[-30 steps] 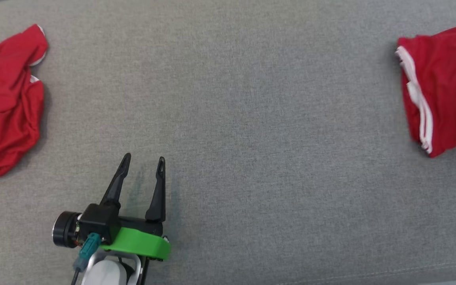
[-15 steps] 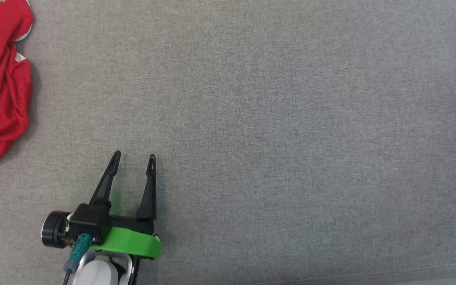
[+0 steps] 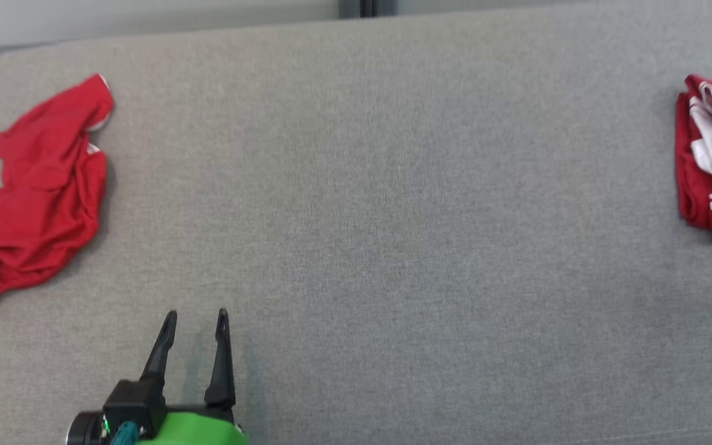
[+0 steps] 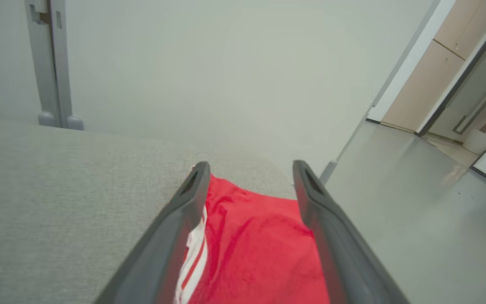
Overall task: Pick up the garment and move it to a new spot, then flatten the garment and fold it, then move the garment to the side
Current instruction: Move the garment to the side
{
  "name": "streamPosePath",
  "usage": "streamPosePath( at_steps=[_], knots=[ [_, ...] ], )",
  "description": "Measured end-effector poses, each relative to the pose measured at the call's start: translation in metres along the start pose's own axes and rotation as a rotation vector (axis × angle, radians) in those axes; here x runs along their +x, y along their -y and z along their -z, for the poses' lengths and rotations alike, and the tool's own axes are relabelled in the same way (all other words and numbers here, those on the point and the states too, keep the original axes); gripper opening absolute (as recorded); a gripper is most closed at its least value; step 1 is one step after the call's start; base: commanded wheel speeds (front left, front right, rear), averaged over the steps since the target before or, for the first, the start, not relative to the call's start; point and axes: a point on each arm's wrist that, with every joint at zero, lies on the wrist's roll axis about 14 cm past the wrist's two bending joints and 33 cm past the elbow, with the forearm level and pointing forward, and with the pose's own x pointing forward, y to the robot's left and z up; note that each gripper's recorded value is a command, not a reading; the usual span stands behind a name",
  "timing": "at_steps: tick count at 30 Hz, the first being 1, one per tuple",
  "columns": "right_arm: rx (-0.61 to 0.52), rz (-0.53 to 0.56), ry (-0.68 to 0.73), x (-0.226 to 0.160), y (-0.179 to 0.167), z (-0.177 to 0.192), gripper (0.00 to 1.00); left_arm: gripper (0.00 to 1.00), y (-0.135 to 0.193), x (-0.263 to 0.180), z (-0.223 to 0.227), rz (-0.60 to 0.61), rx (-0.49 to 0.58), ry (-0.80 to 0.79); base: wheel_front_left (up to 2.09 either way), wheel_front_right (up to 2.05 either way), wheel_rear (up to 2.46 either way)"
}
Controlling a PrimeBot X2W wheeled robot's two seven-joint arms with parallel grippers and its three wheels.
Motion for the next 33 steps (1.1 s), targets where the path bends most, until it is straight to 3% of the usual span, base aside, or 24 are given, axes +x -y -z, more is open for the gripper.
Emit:
streamPosePath(
  at_steps=[6,13,18,33],
  knots=[
    [0.088,-0.105,0.074,-0.072,-0.048,-0.025,1.0,1.0,-0.008,-0.032,-0.009,-0.041,0.004,0.032,0.0,0.0,0.0],
    [0.211,-0.215,0.036,-0.136,-0.105,-0.022,1.0,1.0,-0.021,-0.059,-0.029,-0.082,0.022,0.114,0.0,0.0,0.0],
    [0.242,-0.278,0.01,-0.152,-0.13,-0.019,1.0,1.0,-0.028,-0.069,-0.035,-0.103,0.024,0.143,0.0,0.0,0.0],
    [0.289,-0.277,-0.018,-0.155,-0.134,-0.012,1.0,1.0,-0.018,-0.065,-0.036,-0.068,0.025,0.145,0.0,0.0,0.0]
  ],
)
